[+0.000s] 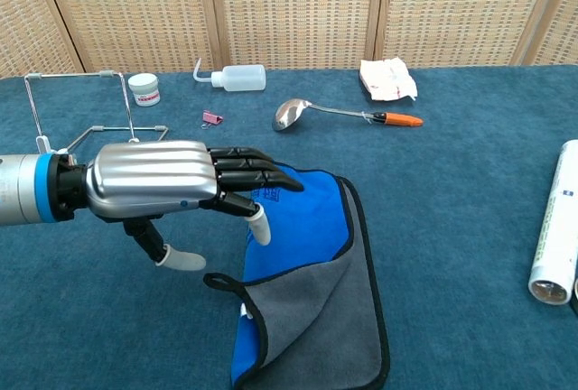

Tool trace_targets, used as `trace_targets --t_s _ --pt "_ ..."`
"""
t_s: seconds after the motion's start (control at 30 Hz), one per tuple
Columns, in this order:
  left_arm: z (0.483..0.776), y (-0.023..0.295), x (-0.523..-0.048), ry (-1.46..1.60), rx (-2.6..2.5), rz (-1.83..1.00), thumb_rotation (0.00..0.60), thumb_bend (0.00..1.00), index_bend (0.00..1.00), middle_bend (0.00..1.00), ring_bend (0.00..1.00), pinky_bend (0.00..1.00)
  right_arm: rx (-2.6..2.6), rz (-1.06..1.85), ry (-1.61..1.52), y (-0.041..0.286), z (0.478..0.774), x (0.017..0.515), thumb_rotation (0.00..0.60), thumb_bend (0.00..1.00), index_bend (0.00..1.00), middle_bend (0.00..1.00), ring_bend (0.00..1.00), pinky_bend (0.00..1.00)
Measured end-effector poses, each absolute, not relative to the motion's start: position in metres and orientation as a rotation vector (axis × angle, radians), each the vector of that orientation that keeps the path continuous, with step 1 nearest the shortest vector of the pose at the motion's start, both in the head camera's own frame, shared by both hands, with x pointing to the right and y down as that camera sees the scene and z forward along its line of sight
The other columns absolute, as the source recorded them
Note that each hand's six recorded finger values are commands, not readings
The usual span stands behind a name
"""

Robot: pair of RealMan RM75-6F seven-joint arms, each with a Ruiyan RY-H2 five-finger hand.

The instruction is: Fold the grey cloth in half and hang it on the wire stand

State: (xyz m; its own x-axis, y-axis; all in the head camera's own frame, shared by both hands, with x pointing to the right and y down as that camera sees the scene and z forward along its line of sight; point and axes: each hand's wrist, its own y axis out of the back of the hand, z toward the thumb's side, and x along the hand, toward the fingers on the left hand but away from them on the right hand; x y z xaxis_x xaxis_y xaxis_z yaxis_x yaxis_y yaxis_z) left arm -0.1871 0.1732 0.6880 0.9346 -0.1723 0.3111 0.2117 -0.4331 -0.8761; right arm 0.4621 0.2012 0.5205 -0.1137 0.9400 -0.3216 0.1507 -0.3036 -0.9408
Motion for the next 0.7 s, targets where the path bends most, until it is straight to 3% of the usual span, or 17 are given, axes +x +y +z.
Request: trace_targets --t_s 0.7 --pt "0.708 0.193 -0.176 -0.092 -1.950 -0.439 0.600 0.31 0.32 0.00 0.00 0.00 -1.480 1.486 -1.255 0.201 0.518 0.465 0.600 0.00 0.00 0.00 0.00 0.00"
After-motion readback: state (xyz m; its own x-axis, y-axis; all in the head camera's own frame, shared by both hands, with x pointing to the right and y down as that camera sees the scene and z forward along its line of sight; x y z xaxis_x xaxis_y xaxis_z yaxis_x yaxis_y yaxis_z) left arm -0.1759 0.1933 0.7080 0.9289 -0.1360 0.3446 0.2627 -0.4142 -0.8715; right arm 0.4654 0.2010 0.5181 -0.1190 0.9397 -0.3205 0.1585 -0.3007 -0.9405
